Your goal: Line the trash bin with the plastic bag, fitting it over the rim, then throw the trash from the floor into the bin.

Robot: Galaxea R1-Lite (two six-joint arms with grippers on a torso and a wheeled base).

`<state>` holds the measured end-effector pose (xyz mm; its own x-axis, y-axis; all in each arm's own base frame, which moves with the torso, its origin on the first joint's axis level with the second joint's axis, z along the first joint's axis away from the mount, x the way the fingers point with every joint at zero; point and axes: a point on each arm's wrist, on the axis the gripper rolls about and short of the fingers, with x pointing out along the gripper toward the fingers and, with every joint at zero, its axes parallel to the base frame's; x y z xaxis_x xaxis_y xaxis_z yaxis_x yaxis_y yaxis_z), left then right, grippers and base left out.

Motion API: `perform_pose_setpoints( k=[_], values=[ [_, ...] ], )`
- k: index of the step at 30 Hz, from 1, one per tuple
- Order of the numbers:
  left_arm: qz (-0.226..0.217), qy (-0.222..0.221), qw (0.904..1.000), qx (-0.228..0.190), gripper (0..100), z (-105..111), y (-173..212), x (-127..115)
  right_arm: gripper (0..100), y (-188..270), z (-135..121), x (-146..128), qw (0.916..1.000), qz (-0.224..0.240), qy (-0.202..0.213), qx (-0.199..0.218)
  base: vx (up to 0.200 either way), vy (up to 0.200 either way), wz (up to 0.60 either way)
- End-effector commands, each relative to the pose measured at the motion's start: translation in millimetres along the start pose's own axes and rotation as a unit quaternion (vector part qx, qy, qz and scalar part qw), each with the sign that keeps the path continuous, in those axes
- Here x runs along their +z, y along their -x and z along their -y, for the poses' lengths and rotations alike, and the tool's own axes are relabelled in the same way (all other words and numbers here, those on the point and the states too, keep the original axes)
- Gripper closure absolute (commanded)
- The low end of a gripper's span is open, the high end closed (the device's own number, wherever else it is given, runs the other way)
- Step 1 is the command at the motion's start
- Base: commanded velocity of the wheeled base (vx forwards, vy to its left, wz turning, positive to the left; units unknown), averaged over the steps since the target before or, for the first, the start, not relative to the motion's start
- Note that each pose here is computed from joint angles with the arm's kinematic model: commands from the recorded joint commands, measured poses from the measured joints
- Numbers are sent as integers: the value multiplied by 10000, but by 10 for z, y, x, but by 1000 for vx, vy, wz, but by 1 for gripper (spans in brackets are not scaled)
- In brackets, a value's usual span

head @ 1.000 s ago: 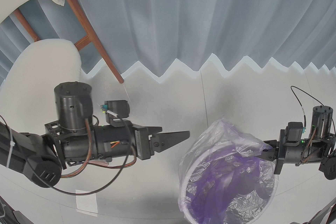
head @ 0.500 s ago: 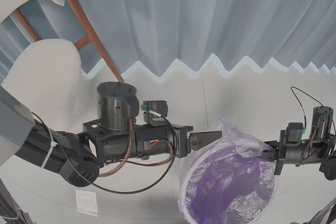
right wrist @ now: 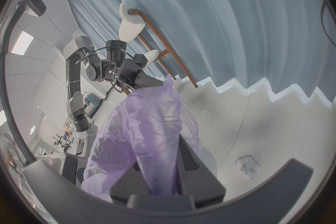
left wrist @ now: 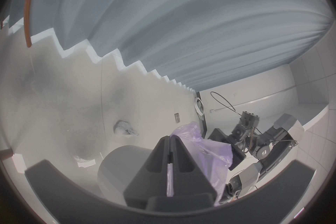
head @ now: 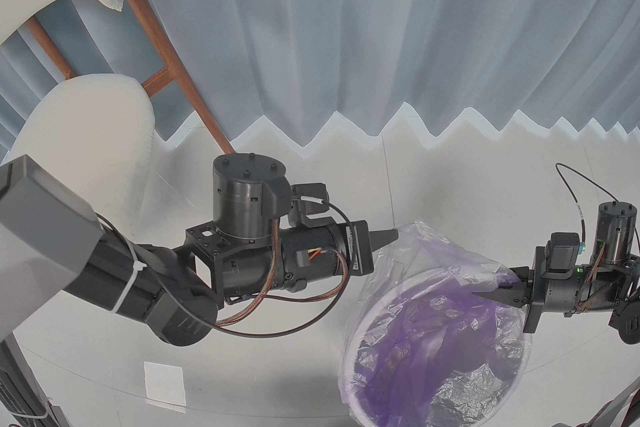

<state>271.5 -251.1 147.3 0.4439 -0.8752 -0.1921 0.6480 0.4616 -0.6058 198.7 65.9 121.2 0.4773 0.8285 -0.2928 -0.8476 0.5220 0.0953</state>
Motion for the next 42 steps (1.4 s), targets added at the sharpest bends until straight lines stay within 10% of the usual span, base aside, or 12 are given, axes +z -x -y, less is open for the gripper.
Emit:
perform_pose_setpoints(
  k=[1,26,27,42],
  values=[
    [-107,91,9998,119,100,-100,-86,-73,100,5,1,33,10000,57,45,-7,0,0,0],
    [6,167,9981,591,100,-382,-96,-207,100,55,-23,87,9997,178,-138,-62,0,0,0],
    [-7,177,9980,608,0,-392,-88,-217,100,57,-25,90,9997,184,-140,-63,0,0,0],
    [1145,220,9842,1331,0,-510,567,328,100,100,6,51,9981,148,-527,-266,0,0,0]
  ],
)
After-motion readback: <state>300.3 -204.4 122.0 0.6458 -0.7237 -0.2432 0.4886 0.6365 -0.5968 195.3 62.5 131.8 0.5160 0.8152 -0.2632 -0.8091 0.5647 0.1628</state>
